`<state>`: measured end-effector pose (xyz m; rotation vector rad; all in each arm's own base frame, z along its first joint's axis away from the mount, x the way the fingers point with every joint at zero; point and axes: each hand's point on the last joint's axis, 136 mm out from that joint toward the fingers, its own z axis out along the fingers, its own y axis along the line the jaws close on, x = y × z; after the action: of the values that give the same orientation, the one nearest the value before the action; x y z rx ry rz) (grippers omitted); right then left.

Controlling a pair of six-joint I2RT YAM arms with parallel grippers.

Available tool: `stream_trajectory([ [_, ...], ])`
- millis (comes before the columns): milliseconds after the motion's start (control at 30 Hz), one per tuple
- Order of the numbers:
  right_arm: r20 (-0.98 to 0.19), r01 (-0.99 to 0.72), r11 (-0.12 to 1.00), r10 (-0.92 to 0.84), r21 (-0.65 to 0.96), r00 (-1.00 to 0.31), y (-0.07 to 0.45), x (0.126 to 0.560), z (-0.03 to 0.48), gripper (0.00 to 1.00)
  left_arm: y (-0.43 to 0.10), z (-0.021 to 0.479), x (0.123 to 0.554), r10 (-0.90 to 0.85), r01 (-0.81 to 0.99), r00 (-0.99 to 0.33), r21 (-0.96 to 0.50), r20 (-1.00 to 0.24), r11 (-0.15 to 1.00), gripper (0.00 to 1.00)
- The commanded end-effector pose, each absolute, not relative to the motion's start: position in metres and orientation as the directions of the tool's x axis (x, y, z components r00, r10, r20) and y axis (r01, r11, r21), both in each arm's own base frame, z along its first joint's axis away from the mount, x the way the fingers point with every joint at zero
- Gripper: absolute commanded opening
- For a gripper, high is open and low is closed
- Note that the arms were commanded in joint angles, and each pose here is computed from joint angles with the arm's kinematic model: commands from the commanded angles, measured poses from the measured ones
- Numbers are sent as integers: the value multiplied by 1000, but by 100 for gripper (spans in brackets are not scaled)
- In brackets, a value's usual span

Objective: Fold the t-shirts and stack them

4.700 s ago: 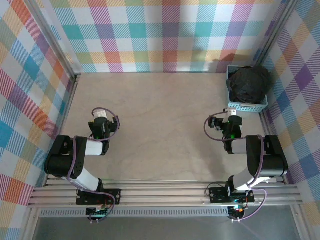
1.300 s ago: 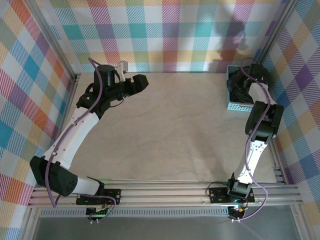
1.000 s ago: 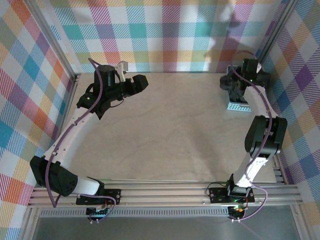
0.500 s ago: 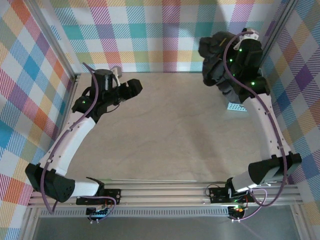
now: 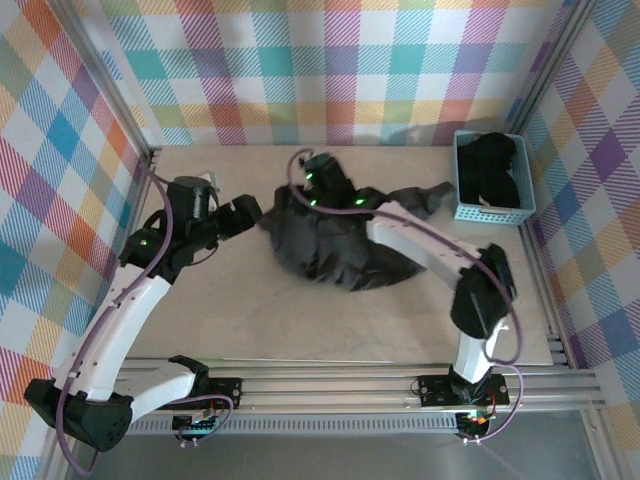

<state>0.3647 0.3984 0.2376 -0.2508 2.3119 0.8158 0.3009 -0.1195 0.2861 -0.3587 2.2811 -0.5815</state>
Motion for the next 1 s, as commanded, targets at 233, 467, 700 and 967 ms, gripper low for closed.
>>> stream_trajectory([
  [233, -537, -151, 820, 211, 552, -817, 253, 363, 237, 65, -175, 195, 260, -312, -85, -876, -518, -369, 851, 74],
  [467, -470, 94, 893, 318, 440, -824, 130, 360, 172, 64, -231, 116, 247, -170, -71, -941, -318, -293, 945, 74],
  [700, -386, 226, 902, 369, 367, -846, 82, 352, 122, 62, -221, 68, 260, -276, -244, -918, -144, -284, 959, 72],
  [967, -226, 318, 887, 403, 335, -887, 82, 329, 68, 60, -199, 61, 278, -397, -336, -870, -237, -293, 911, 76],
])
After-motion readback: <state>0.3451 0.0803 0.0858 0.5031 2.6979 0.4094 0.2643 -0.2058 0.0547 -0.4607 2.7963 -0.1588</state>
